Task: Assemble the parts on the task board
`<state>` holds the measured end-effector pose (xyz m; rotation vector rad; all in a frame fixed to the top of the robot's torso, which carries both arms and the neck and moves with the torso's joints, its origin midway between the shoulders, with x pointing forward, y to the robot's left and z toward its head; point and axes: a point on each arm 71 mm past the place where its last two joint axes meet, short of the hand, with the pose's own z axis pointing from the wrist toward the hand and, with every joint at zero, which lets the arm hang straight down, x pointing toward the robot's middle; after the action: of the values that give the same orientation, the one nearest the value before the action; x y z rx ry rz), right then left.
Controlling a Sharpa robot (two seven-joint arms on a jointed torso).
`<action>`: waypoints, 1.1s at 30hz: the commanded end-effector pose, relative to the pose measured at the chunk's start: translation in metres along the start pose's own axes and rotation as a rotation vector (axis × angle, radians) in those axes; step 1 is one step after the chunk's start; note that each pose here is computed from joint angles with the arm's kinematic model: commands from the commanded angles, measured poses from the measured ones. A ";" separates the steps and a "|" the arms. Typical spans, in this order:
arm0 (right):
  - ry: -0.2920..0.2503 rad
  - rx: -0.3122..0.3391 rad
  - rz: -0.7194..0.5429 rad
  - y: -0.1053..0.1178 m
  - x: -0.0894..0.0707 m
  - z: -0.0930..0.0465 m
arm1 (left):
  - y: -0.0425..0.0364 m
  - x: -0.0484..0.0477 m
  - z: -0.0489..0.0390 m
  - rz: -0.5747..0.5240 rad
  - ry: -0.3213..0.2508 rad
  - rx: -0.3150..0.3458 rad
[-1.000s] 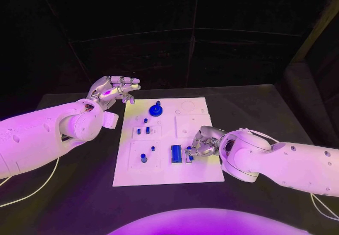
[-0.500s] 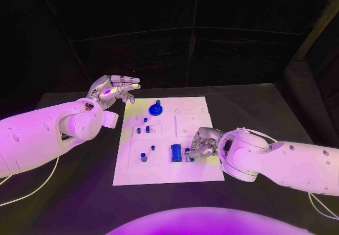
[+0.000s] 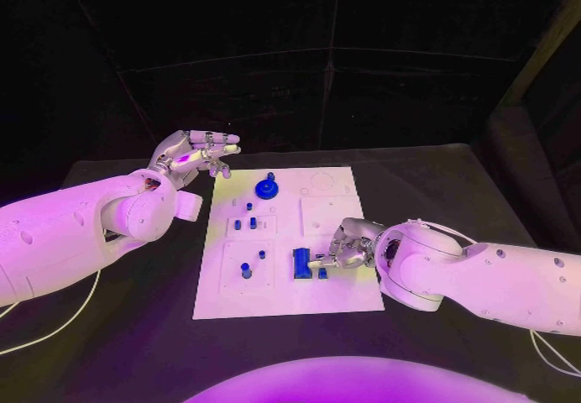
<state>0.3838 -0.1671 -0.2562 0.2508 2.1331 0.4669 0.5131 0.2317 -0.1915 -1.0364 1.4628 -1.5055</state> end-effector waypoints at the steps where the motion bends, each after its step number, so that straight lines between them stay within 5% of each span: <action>1: -0.025 -0.008 0.014 0.000 -0.003 0.000 | -0.0009 0.0009 0.0001 -0.007 0.013 0.001; 19: 0.053 -0.053 -0.044 -0.003 0.001 -0.010 | -0.0006 0.0011 0.0007 -0.007 0.014 0.000; 33: 0.055 -0.039 -0.054 -0.008 -0.001 -0.008 | -0.0002 0.0019 0.0018 -0.008 0.015 -0.001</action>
<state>0.3772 -0.1772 -0.2552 0.1800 2.1749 0.4848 0.5140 0.2306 -0.1921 -1.0379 1.4688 -1.5057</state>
